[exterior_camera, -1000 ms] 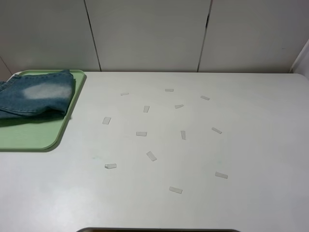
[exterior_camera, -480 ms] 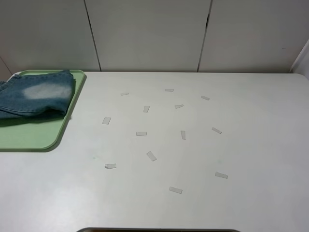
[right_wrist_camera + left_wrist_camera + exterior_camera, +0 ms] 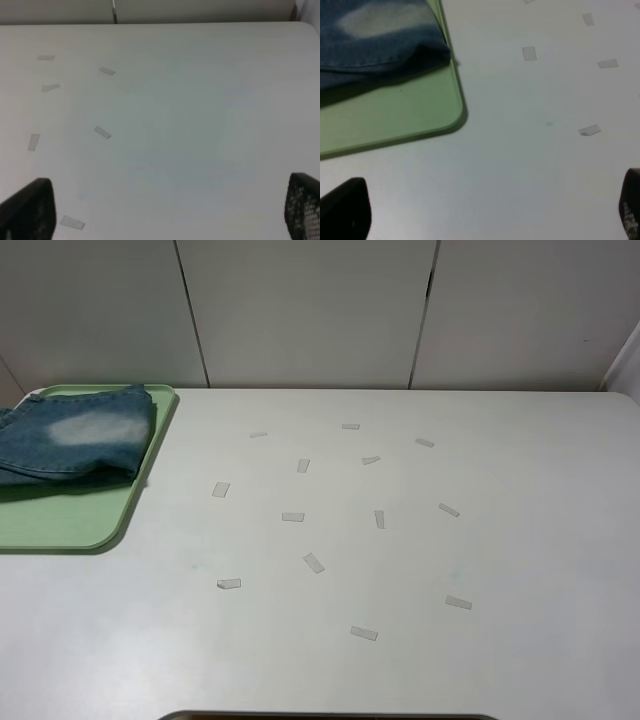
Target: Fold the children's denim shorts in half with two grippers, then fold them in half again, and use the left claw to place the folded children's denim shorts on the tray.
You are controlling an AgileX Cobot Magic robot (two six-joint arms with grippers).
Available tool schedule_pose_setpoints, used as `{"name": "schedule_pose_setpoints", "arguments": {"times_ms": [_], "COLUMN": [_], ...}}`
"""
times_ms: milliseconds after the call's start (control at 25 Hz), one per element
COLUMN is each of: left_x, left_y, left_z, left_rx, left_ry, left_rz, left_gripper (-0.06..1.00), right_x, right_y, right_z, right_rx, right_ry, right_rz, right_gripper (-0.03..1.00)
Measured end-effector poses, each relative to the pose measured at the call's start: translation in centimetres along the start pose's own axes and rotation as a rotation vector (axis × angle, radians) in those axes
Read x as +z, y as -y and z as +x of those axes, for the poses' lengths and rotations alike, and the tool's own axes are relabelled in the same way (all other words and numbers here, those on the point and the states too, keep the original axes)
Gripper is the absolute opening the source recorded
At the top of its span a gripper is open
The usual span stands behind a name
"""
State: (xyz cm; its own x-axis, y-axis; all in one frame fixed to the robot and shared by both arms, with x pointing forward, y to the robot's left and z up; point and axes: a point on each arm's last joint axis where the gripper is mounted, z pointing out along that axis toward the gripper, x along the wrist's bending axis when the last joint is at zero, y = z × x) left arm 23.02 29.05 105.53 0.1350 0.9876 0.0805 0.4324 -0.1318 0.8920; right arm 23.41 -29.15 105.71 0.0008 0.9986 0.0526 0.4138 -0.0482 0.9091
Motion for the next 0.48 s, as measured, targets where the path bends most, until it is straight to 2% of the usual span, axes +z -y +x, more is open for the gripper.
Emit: {"name": "schedule_pose_setpoints", "arguments": {"times_ms": [480], "left_x": [0.00], "left_y": [0.00], "left_z": [0.00], "left_rx": [0.000], "left_ry": [0.000], "left_rz": [0.000], "left_gripper": [0.99], "right_x": [0.00], "right_y": [0.00], "right_z": [0.00], "right_rx": [0.000], "right_ry": [0.000], "right_rz": [0.000], "right_gripper": [0.69]}}
